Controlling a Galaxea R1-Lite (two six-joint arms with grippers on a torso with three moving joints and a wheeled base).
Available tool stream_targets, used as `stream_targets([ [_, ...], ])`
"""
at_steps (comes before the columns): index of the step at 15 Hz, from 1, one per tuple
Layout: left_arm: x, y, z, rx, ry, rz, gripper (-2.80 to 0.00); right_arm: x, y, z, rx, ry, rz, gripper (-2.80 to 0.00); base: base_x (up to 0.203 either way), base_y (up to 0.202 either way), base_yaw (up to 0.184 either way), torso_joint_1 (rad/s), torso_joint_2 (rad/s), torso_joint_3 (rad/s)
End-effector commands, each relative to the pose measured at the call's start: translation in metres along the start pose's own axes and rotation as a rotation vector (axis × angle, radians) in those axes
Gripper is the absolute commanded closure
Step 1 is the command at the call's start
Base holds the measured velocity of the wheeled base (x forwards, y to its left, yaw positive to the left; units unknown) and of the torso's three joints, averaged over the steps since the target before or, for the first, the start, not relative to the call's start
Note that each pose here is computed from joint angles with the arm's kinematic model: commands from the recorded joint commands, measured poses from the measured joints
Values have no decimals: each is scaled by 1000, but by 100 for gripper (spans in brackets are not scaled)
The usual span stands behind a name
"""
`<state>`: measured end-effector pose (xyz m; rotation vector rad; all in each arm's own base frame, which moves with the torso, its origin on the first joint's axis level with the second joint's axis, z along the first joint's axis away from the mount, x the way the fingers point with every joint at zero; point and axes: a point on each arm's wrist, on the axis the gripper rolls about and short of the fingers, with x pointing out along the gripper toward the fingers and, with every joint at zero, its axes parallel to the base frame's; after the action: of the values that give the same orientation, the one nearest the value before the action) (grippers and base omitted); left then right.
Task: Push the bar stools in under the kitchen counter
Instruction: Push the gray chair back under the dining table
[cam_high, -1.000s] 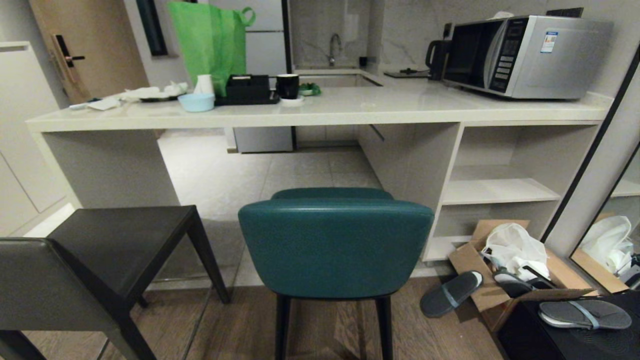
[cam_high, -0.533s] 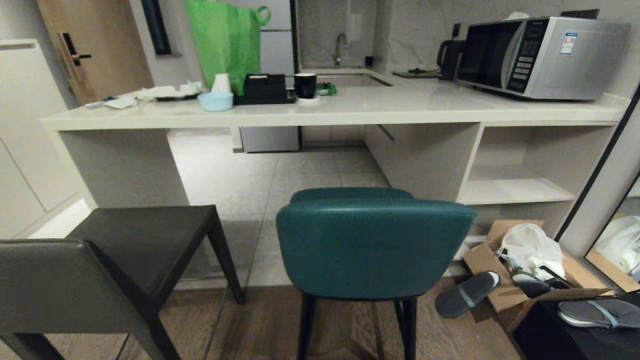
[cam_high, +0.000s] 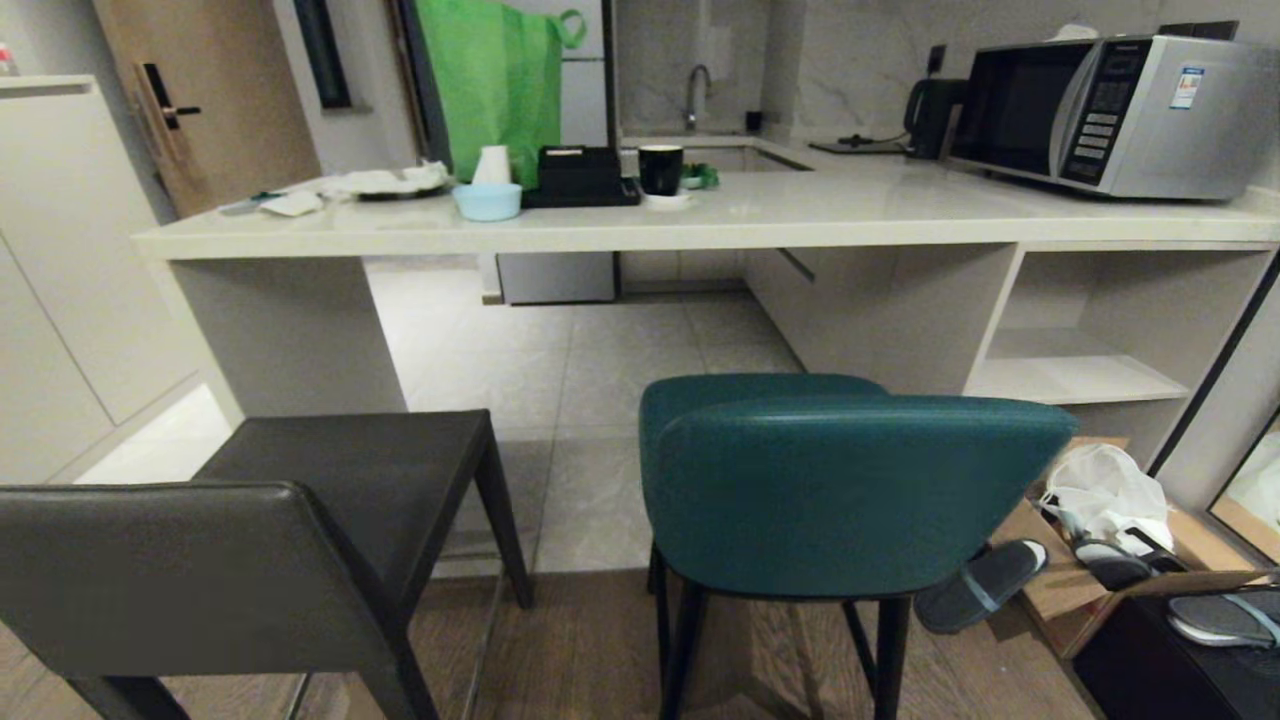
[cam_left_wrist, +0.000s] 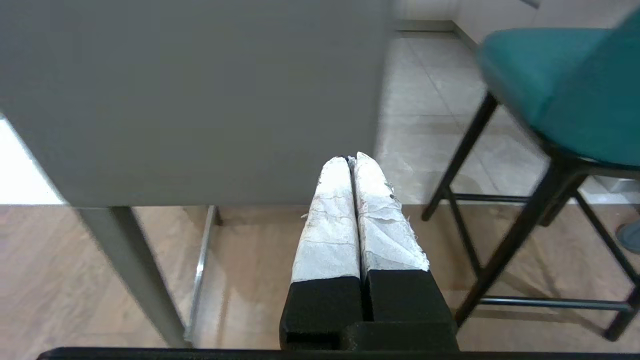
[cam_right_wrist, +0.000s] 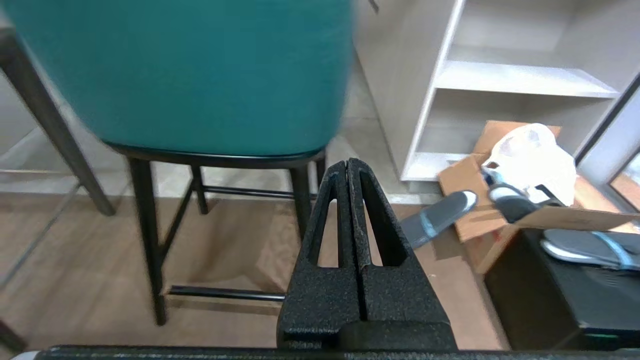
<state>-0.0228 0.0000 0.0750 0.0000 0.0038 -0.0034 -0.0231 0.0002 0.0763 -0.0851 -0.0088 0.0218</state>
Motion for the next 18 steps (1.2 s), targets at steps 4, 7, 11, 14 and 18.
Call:
stream_targets([
  [4,0,0,-1,0,7,-1,0,0,0,0,1,3,1,0,0,195,-2,1,3,3],
  [7,0,0,-1,-2,7,-1,0,0,0,0,0,2,1,0,0,198,0,2,3,4],
  [11,0,0,-1,-1,7,-1,0,0,0,0,1,2,1,0,0,198,-3,2,2,2],
  [14,0,0,-1,0,7,0,0,0,0,0,1,2,2,0,0,198,-1,5,-3,0],
  [18,0,0,-1,0,7,-1,0,0,0,0,1,3,1,0,0,196,-1,2,3,3],
])
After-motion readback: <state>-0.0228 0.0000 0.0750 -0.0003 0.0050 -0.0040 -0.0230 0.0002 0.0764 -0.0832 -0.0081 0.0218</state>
